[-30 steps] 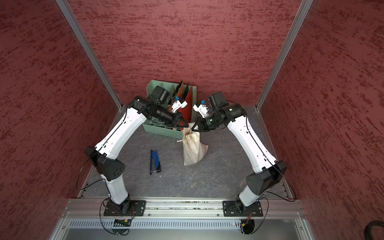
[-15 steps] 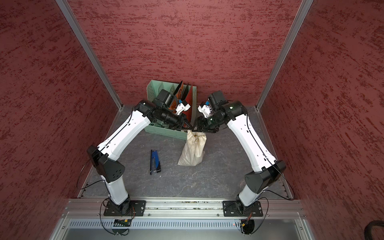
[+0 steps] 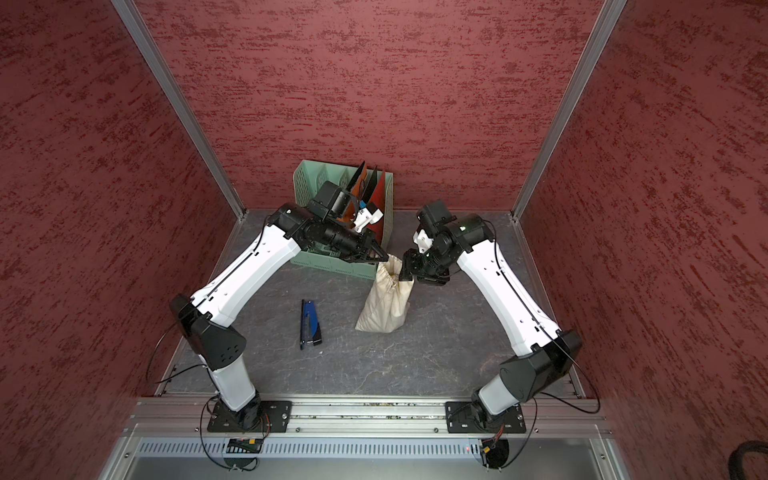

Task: Close the soil bag
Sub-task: Adjust the soil bag at the center of the board.

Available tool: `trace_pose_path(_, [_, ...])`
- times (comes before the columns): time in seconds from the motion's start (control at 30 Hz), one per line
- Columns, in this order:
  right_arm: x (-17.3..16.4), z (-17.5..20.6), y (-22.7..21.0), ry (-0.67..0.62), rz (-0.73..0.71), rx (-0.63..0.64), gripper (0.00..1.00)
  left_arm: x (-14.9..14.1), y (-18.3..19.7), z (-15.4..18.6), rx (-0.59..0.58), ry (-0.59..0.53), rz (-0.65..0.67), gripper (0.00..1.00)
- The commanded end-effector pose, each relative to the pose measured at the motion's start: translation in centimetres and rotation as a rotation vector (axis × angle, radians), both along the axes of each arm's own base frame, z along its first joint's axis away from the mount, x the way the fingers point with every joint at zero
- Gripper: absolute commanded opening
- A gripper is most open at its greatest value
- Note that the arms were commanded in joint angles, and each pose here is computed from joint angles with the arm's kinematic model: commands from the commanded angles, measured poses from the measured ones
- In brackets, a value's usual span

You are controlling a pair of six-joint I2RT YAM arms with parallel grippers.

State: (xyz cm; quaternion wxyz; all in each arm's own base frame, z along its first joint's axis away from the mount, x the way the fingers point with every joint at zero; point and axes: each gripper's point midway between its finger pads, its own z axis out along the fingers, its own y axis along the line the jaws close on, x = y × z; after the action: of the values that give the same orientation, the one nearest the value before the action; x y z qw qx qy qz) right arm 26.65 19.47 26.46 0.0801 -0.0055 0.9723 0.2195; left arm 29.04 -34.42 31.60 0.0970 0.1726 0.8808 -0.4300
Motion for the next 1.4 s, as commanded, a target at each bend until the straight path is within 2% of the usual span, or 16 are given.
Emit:
trace_pose_path(0.0, [2.0, 0.6, 0.7, -0.066, -0.032, 0.013, 0.54, -0.6, 0.7, 1.5, -0.017, -0.037, 0.0, 0.0])
trace_pose_path(0.07, [2.7, 1.8, 1.1, -0.113, -0.023, 0.034, 0.38, -0.6, 1.1, 1.6, -0.014, -0.042, 0.005, 0.0])
trace_pose_path(0.1, [3.3, 2.9, 1.2, -0.157, -0.015, 0.044, 0.23, -0.6, 1.3, 1.7, -0.015, -0.044, 0.01, 0.0])
trace_pose_path(0.17, [3.8, 4.6, 1.5, -0.223, 0.026, 0.056, 0.1, -0.7, 1.7, 2.0, -0.013, -0.052, 0.015, 0.0])
trace_pose_path(0.23, [4.2, 6.1, 2.0, -0.273, 0.075, 0.071, 0.05, -0.9, 2.1, 2.4, -0.01, -0.06, 0.024, 0.0])
trace_pose_path(0.33, [4.3, 7.5, 3.1, -0.303, 0.166, 0.106, 0.0, -1.7, 2.8, 2.9, -0.004, -0.068, 0.039, 0.0])
trace_pose_path(0.5, [4.4, 8.1, 5.2, -0.291, 0.288, 0.174, 0.0, -3.6, 4.0, 2.4, 0.006, -0.068, 0.098, 0.0])
trace_pose_path(0.7, [4.2, 6.6, 7.0, -0.236, 0.41, 0.233, 0.0, -4.9, 5.8, 0.2, -0.017, -0.028, 0.23, 0.0])
trace_pose_path(0.83, [3.5, 5.0, 8.6, -0.195, 0.484, 0.265, 0.0, -5.6, 6.6, -1.6, -0.014, 0.0, 0.259, 0.01])
trace_pose_path(0.87, [3.3, 4.8, 9.2, -0.193, 0.502, 0.279, 0.0, -5.6, 6.9, -1.8, -0.006, -0.001, 0.265, 0.14])
trace_pose_path(0.9, [3.1, 4.6, 9.8, -0.196, 0.522, 0.29, 0.0, -5.6, 7.2, -1.8, -0.004, -0.002, 0.268, 0.38])
trace_pose_path(0.97, [2.8, 4.4, 10.8, -0.198, 0.55, 0.303, 0.0, -5.4, 7.8, -1.3, -0.008, -0.016, 0.27, 0.73])
trace_pose_path(1.0, [2.7, 4.2, 11.2, -0.193, 0.56, 0.307, 0.0, -5.2, 8.1, -1.0, -0.007, -0.025, 0.27, 0.96])
trace_pose_path(1.07, [2.5, 4.2, 11.7, -0.195, 0.572, 0.309, 0.0, -4.8, 8.9, -0.4, 0.002, -0.032, 0.267, 1.0])
trace_pose_path(1.37, [2.4, 5.6, 12.6, -0.229, 0.564, 0.328, 0.0, -4.0, 9.7, 0.3, 0.11, -0.098, 0.126, 1.0])
